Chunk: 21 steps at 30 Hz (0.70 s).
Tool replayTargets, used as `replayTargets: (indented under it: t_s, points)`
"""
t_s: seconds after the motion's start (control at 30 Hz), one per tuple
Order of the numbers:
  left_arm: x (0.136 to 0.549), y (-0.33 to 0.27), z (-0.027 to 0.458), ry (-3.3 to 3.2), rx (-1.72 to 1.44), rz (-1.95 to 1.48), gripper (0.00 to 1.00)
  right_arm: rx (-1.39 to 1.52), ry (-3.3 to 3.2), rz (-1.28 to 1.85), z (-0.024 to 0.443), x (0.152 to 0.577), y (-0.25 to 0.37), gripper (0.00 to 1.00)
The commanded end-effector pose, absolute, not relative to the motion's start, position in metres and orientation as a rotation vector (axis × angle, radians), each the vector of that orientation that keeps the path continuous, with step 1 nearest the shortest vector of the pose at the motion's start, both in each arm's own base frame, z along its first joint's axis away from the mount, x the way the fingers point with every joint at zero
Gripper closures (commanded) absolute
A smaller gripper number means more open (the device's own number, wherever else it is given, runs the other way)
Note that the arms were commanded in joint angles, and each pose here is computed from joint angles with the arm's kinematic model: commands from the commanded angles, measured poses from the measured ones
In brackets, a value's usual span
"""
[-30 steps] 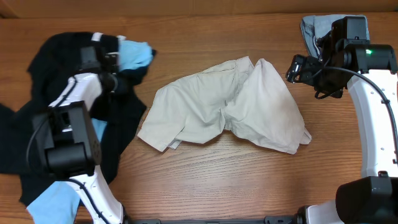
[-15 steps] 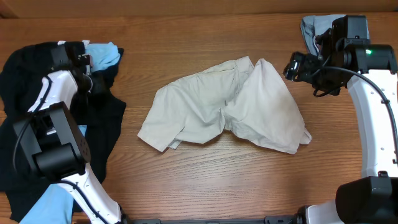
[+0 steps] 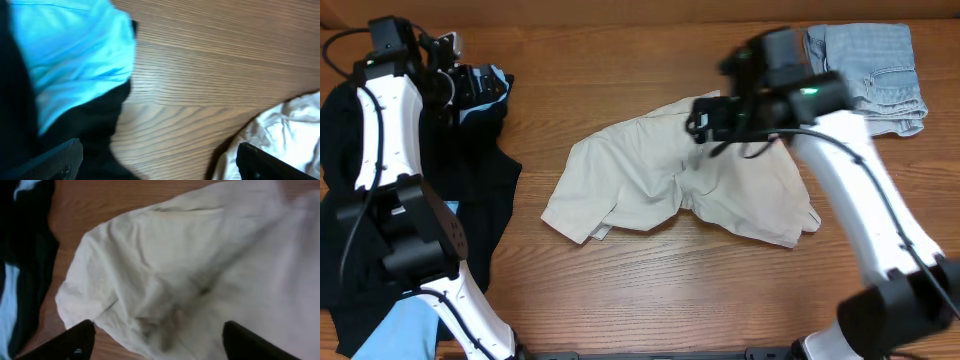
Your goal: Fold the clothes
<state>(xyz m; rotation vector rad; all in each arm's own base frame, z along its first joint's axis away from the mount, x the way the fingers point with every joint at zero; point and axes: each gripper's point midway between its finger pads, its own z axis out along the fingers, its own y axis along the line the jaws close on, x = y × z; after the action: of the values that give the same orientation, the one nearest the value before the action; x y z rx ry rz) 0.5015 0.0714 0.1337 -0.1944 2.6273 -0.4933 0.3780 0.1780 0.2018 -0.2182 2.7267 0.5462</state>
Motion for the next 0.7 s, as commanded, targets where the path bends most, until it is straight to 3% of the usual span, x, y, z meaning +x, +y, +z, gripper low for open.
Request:
replayTargets:
  t_s: [0.0, 0.1, 0.2, 0.47, 0.67]
  points:
    - [0.510, 0.040, 0.144, 2.599, -0.081, -0.553, 0.00, -0.302, 2.823, 0.522, 0.158, 0.373, 0.207, 0.43]
    - [0.511, 0.020, 0.144, 2.603, 0.012, -0.547, 0.00, -0.279, 2.928, 0.449, 0.128, 0.364, 0.211, 0.74]
    - [0.513, 0.007, 0.142, 2.617, 0.056, -0.506, 0.00, -0.147, 3.073, 0.306, 0.102, 0.348, 0.194, 0.89]
    - [0.520, -0.031, 0.140, 2.615, 0.173, -0.417, 0.00, 0.142, 3.314, 0.068, 0.059, 0.278, 0.153, 0.91]
    - [0.526, -0.078, 0.145, 2.560, 0.329, -0.405, 0.00, 0.242, 3.355, 0.139, 0.046, 0.237, 0.149, 0.91]
